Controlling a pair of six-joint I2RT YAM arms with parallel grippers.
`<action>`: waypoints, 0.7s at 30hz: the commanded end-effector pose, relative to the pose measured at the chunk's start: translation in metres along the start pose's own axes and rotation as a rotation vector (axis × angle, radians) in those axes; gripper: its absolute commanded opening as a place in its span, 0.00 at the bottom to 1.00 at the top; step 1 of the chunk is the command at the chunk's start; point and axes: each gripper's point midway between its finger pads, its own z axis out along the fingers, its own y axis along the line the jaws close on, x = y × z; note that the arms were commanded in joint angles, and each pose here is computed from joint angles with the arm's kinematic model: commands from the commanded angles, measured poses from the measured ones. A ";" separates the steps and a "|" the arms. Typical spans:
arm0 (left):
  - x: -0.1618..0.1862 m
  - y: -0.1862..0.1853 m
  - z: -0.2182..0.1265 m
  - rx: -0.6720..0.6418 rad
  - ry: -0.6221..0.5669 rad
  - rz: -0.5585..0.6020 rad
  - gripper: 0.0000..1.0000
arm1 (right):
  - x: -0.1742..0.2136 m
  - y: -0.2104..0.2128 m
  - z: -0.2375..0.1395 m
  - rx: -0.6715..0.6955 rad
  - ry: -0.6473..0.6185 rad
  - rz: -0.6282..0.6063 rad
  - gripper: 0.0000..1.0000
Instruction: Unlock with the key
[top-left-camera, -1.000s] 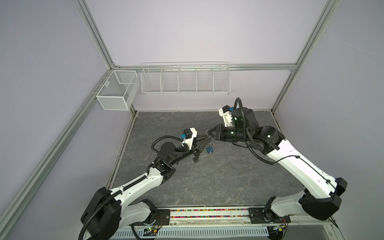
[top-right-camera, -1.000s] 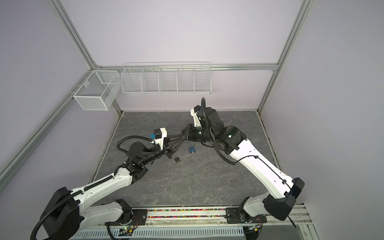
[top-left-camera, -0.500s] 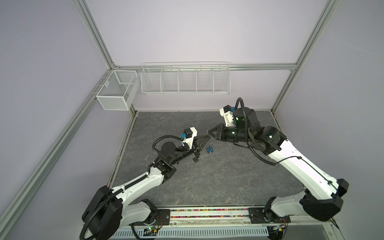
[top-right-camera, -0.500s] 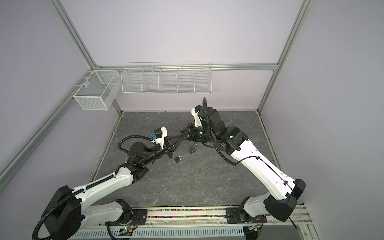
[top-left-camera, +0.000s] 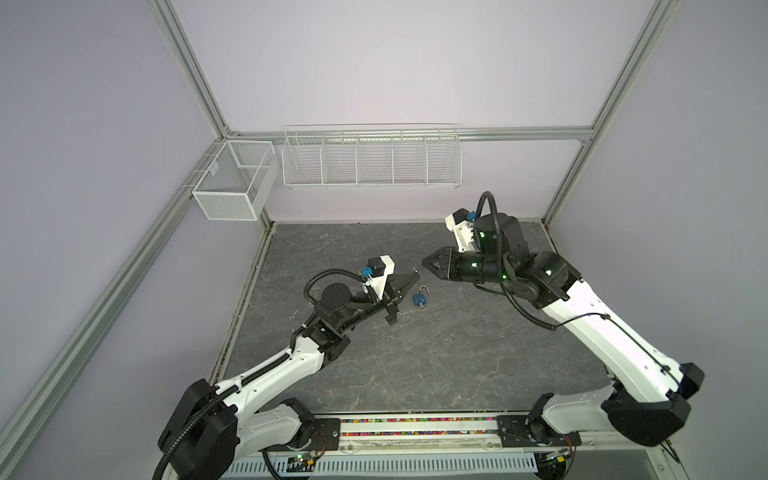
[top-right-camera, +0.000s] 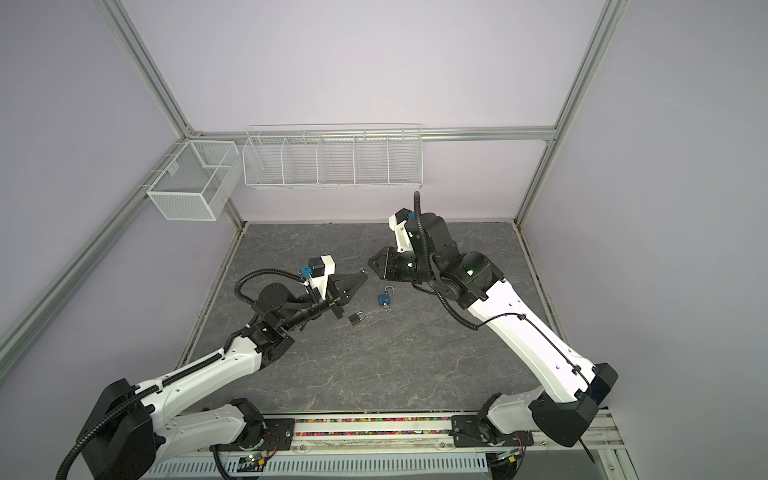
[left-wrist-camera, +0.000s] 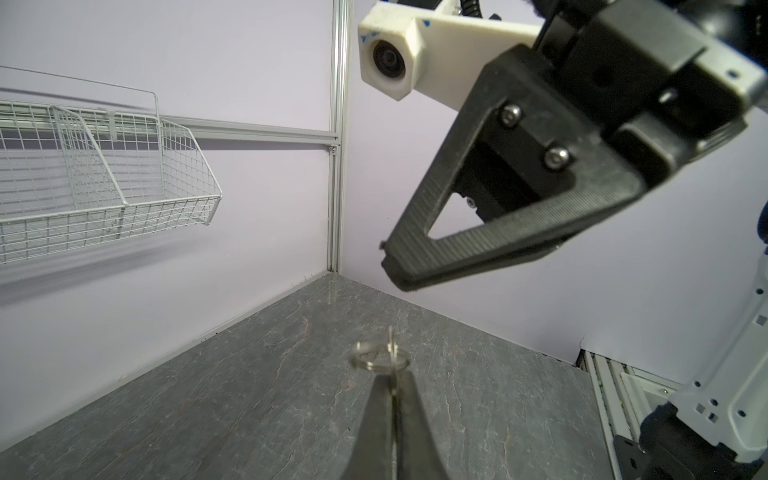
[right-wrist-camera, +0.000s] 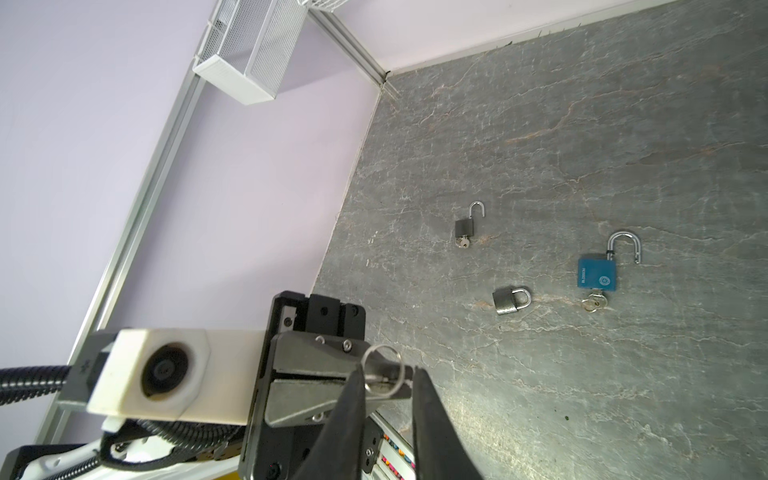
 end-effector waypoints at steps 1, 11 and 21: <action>-0.004 -0.012 0.000 0.063 0.047 0.055 0.00 | 0.003 0.009 -0.017 -0.067 0.025 -0.173 0.45; -0.006 -0.033 0.007 0.214 0.100 0.047 0.00 | 0.042 0.005 -0.010 -0.157 0.222 -0.457 0.57; -0.009 -0.037 0.010 0.246 0.096 0.047 0.00 | 0.044 0.003 -0.011 -0.202 0.223 -0.534 0.51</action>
